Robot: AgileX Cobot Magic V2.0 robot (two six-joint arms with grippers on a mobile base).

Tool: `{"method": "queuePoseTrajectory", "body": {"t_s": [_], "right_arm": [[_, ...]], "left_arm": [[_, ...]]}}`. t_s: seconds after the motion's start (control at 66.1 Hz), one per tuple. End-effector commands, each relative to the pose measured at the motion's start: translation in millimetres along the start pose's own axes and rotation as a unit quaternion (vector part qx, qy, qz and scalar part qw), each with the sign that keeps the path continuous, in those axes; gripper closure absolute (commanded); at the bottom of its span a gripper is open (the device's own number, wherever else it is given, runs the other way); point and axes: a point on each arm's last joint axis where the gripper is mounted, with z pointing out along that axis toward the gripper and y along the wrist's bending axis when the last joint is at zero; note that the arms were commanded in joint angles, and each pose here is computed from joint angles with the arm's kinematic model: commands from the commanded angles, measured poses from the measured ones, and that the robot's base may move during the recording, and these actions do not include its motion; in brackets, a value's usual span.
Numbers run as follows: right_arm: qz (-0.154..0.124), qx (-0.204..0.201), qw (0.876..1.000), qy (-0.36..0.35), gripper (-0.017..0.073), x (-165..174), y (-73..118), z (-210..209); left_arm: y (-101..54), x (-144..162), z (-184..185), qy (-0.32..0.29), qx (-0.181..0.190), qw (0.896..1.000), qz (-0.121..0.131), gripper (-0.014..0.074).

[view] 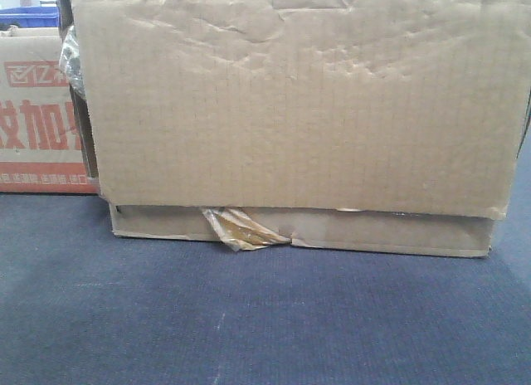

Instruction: Stack two boxes on right shelf middle

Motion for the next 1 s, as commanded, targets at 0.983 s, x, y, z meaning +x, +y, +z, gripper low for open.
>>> {"method": "queuePoseTrajectory", "body": {"t_s": [0.983], "right_arm": [[-0.004, -0.003, 0.982, -0.191, 0.0721, -165.3, 5.3, -42.8]], "left_arm": [[4.6, -129.1, -19.3, -0.14, -0.002, 0.99, 0.004, 0.0685]]}}
